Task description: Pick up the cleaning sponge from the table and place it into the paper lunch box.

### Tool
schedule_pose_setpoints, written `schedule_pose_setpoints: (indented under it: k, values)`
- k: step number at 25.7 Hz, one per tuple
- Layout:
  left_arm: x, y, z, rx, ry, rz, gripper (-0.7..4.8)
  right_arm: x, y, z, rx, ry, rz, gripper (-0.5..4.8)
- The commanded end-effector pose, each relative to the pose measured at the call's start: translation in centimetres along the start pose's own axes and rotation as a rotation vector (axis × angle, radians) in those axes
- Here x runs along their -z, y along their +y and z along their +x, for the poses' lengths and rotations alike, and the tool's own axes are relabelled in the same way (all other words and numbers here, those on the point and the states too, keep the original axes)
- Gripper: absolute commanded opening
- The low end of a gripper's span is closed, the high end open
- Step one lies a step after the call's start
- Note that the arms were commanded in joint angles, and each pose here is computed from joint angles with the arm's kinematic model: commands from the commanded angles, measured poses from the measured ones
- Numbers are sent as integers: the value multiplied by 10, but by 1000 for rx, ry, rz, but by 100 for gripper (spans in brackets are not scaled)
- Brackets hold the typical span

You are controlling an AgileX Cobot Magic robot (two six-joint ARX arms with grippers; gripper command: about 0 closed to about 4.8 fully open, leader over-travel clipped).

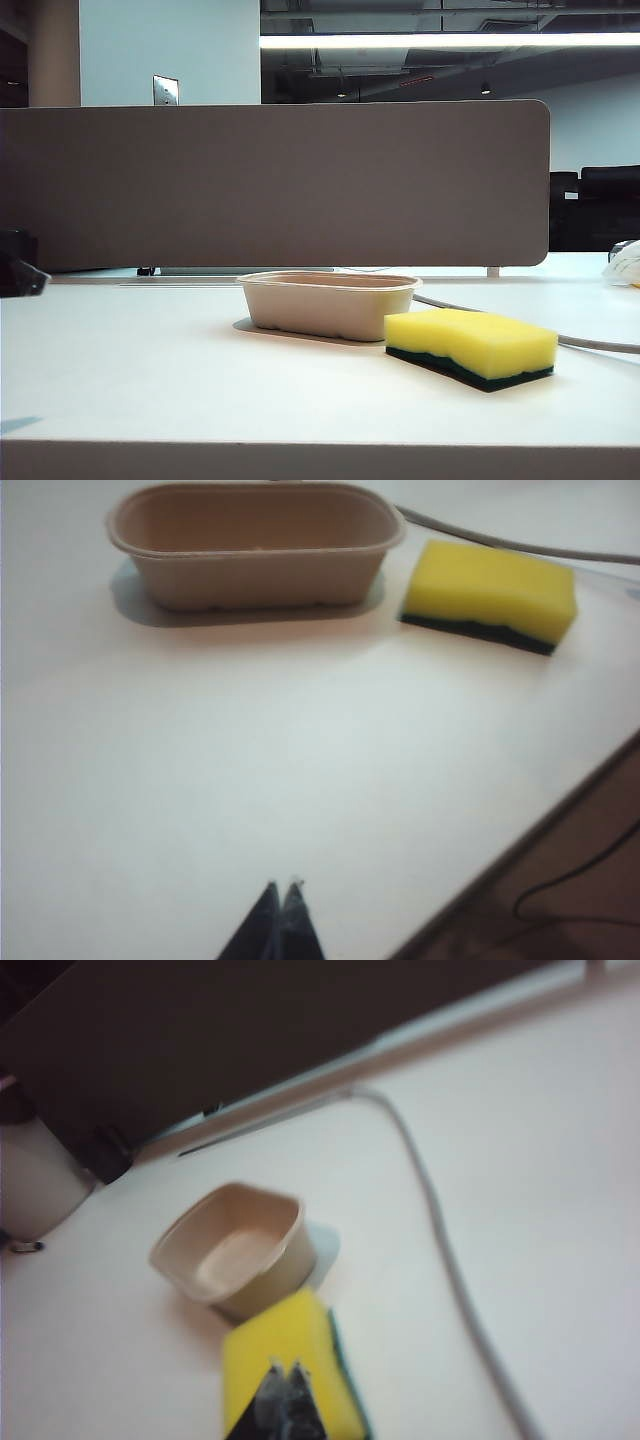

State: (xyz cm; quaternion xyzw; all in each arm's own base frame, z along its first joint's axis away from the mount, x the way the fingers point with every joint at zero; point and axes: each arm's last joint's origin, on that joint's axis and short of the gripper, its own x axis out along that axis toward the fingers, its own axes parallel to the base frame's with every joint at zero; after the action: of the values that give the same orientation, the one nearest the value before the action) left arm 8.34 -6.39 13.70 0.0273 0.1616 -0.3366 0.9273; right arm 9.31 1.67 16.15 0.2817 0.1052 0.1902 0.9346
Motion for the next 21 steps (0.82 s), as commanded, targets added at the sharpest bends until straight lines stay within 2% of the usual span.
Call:
schedule_pose_setpoints:
  k: [1, 4, 8, 12, 15, 21]
  values:
    - [0, -1, 1, 12, 1, 5, -5, -2, 5, -3, -26, 82, 46, -1]
    - [-1, -1, 1, 11, -1, 5, -5, -14, 15, -7, -70, 55, -21, 3]
    - [0, -1, 1, 11, 0, 5, -5, -31, 27, -5, -82, 67, -107, 118]
    - [0, -1, 1, 11, 0, 5, -5, -49, 43, 15, -155, 157, -118, 292]
    - [0, -1, 1, 12, 0, 5, -5, -58, 57, 45, -183, 278, -230, 479]
    - [-1, -1, 0, 11, -2, 5, -5, -40, 78, 119, -119, 640, -466, 479]
